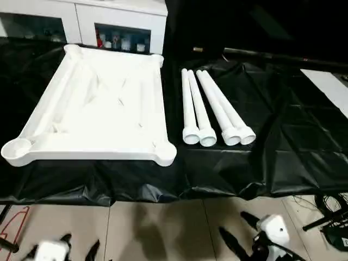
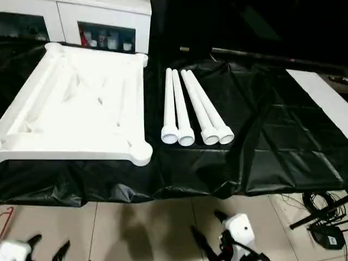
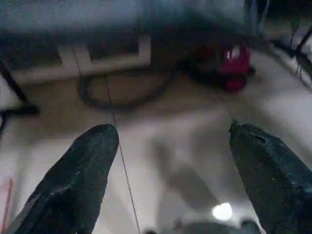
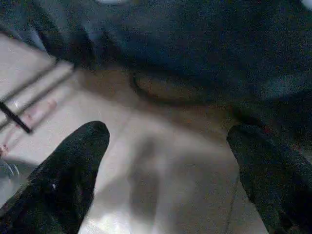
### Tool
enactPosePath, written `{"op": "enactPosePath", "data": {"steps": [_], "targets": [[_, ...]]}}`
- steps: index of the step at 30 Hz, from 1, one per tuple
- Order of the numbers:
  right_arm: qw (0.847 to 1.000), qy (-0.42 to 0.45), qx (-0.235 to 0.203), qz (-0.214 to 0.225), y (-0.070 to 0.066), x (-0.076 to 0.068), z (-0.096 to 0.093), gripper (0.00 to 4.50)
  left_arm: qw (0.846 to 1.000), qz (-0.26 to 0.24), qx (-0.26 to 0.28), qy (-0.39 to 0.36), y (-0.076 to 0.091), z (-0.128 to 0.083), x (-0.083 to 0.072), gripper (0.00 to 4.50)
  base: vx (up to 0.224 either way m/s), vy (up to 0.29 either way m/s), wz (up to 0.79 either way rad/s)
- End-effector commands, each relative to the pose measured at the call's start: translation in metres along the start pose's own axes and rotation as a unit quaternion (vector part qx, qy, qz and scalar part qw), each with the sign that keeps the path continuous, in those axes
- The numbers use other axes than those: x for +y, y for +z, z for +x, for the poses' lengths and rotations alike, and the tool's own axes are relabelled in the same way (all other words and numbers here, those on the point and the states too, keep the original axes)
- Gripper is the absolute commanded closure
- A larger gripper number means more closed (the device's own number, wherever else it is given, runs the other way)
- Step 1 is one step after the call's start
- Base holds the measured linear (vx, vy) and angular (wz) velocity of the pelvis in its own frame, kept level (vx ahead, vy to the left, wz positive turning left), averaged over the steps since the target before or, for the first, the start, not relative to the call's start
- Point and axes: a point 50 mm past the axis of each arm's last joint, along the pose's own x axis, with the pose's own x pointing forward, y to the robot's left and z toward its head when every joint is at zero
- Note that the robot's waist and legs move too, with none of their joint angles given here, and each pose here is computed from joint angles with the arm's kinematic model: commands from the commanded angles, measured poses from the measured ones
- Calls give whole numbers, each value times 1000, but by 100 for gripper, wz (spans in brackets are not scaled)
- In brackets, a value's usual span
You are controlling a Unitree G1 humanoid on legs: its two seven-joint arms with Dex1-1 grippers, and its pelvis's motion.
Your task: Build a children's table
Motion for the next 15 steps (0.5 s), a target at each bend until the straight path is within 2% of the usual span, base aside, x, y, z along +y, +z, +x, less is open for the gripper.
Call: {"op": "enactPosePath", "data": {"steps": [1,2,3,4,5,7,8,9,10,12,14,15], "targets": [[998,-12,-53,30,37,-7,-7,14,998,6,-64,-7,40,-3,0,38,0,0,0],[998,-12,-53,30,37,-7,-7,14,998,6,-64,-7,40,-3,0,38,0,0,0],[997,-13,-68,34,49,-7,-6,14,996,10,-85,-8,54,-3,-1,38,0,0,0],[997,-13,-68,34,49,-7,-6,14,996,10,-85,-8,54,-3,-1,38,0,0,0],[992,-35,-120,20,78,-16,7,14,989,15,-146,21,90,12,4,38,0,0,0],[989,-34,-146,11,92,-16,16,14,984,27,-172,44,106,21,7,38,0,0,0],[982,-46,-183,-28,109,-16,29,14,974,52,-210,73,126,34,11,38,0,0,0],[978,-56,-195,-52,115,-16,34,14,969,63,-224,81,133,38,12,38,0,0,0],[978,-56,-195,-52,115,-16,34,14,969,63,-224,81,133,38,12,38,0,0,0],[978,-58,-192,-57,121,-17,49,14,963,76,-239,97,146,47,16,38,0,0,0],[980,-47,-190,-35,127,-18,59,14,964,59,-235,111,156,53,19,38,0,0,0],[981,-58,-184,-24,128,-21,64,14,959,63,-247,126,163,57,19,38,0,0,0]]}}
